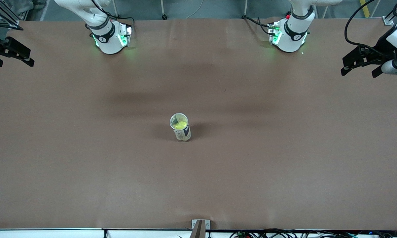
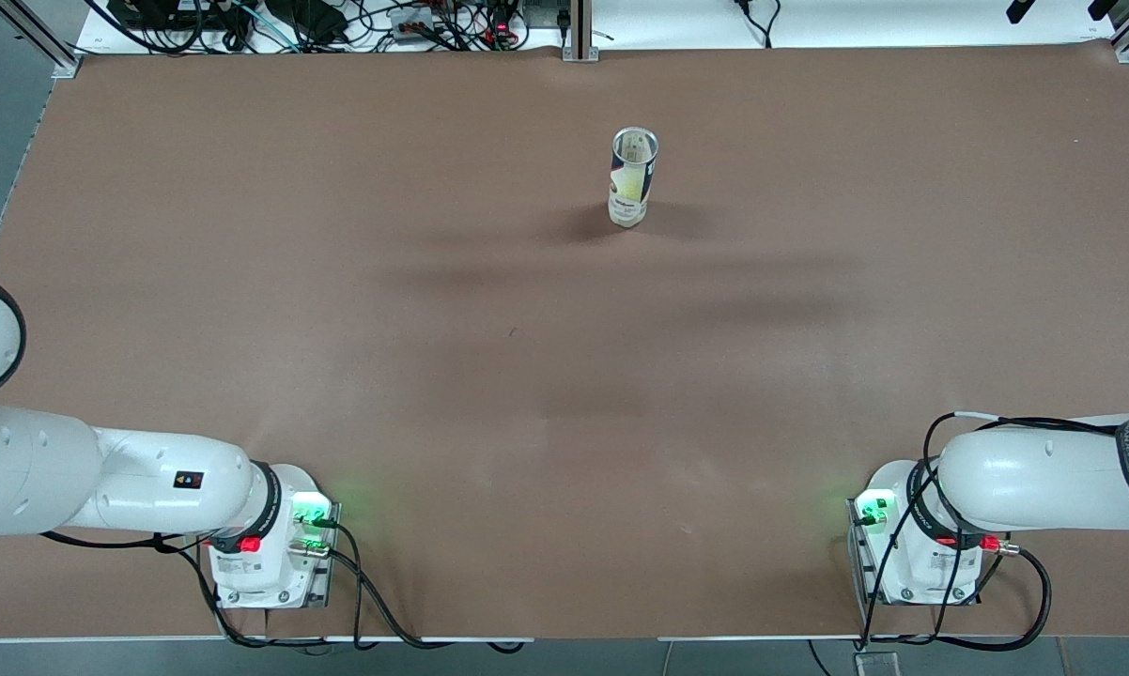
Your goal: Insert tennis ball vertically with right arm
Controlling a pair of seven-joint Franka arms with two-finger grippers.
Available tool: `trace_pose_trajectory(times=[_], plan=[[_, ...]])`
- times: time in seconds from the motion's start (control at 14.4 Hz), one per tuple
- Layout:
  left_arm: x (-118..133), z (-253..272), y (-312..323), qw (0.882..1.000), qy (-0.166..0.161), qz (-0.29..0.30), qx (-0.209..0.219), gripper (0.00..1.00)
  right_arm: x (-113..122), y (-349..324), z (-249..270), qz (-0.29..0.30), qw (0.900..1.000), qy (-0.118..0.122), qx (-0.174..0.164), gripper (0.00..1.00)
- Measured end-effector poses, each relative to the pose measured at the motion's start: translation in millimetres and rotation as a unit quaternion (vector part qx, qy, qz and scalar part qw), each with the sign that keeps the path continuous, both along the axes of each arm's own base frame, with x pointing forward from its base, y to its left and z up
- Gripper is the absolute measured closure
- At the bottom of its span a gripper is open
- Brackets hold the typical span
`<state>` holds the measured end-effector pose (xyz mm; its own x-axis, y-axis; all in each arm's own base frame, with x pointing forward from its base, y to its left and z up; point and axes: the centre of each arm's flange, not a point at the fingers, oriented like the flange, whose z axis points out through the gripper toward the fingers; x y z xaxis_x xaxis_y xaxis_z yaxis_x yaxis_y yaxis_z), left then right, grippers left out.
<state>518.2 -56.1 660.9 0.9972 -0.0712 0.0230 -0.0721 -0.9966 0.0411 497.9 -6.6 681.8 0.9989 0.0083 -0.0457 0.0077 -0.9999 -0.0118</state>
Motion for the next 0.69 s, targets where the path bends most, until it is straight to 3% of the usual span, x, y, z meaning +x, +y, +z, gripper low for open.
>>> trace_pose_trajectory(times=[0.35,0.69], plan=[[-0.1,0.3,-1.0,0.999,-0.004,-0.005,0.034,0.0,0.0,2.5,0.6,0.004,1.0,-0.001,0.016,0.0],[0.1,0.4,1.1,0.999,-0.004,-0.004,0.035,0.0,0.0,2.5,0.6,0.006,1.0,-0.001,0.013,0.0]])
